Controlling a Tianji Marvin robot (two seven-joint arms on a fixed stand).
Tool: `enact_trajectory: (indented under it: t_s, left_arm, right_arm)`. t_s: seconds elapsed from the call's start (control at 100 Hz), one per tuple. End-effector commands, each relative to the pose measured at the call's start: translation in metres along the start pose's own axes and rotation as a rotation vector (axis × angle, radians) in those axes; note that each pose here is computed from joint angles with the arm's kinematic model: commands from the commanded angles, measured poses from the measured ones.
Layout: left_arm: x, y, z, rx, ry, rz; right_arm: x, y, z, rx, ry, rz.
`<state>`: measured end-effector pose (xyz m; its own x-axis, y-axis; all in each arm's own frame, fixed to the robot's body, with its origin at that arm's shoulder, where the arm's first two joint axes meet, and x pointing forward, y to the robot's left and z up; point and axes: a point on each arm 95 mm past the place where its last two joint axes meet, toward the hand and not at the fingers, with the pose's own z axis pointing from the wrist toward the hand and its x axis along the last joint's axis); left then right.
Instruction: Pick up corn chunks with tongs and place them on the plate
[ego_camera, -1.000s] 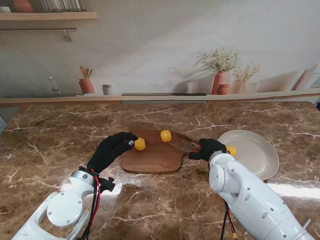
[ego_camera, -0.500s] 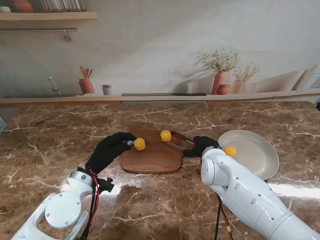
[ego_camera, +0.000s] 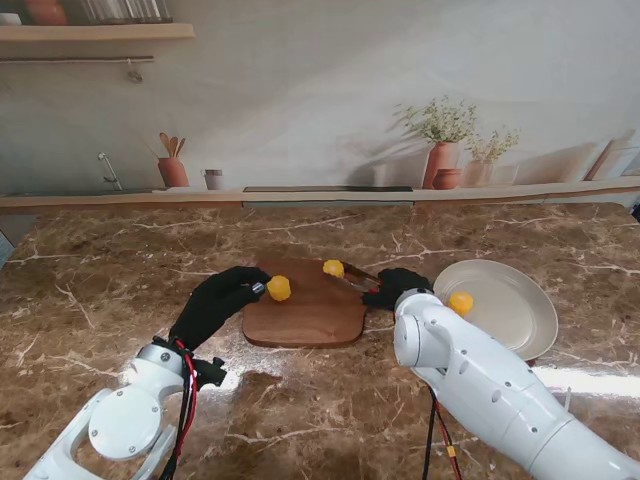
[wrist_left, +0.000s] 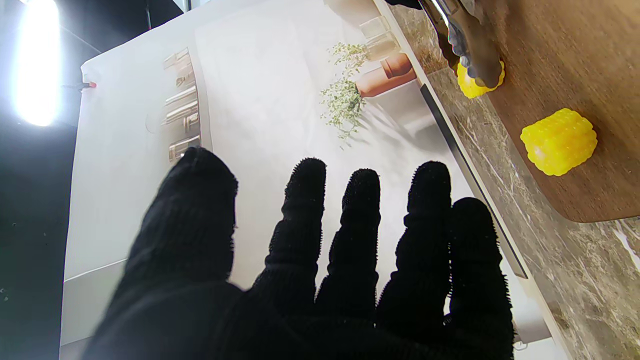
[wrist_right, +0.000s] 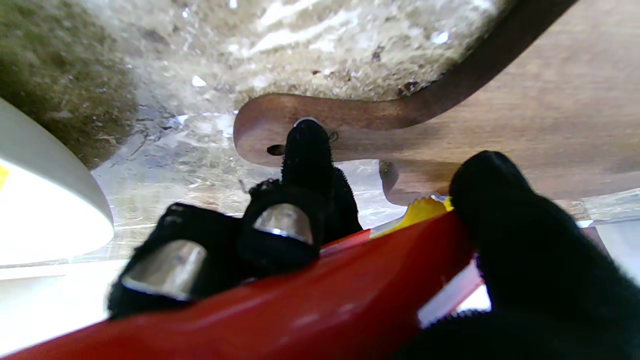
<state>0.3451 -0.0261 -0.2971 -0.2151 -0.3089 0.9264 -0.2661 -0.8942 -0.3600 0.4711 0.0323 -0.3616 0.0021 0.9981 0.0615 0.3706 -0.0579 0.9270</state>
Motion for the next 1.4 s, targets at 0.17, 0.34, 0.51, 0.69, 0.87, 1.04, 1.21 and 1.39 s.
enact_trajectory:
  t_s: [0.17, 0.34, 0.51, 0.69, 0.87, 1.04, 1.21, 1.39]
  left_arm:
    - [-0.001, 0.003, -0.003, 0.004, 0.002, -0.01]
    - [0.0, 0.004, -0.003, 0.01, 0.006, -0.011]
    - [-0.001, 0.005, -0.002, 0.014, 0.013, -0.02]
    - [-0.001, 0.008, -0.001, 0.015, 0.02, -0.029]
    - [-0.001, 0.008, -0.001, 0.023, 0.025, -0.031]
    - [-0.001, 0.009, 0.0, 0.024, 0.024, -0.034]
    - [0.0, 0.01, 0.001, 0.021, 0.028, -0.031]
    - [0.002, 0.008, 0.001, 0.019, 0.03, -0.02]
  right_arm:
    - [-0.015, -0.002, -0.017, -0.026, 0.007, 0.003]
    - [-0.037, 0.008, -0.037, -0.09, -0.037, 0.02]
    - [-0.067, 0.019, -0.063, -0.144, -0.101, 0.014]
    - [-0.103, 0.024, -0.087, -0.175, -0.215, 0.029]
    - [-0.14, 0.02, -0.105, -0.184, -0.341, 0.037]
    - [-0.162, 0.014, -0.108, -0.15, -0.423, 0.044]
    - [-0.169, 0.007, -0.103, -0.173, -0.469, 0.092]
    - [-0.167, 0.007, -0.104, -0.191, -0.452, 0.105]
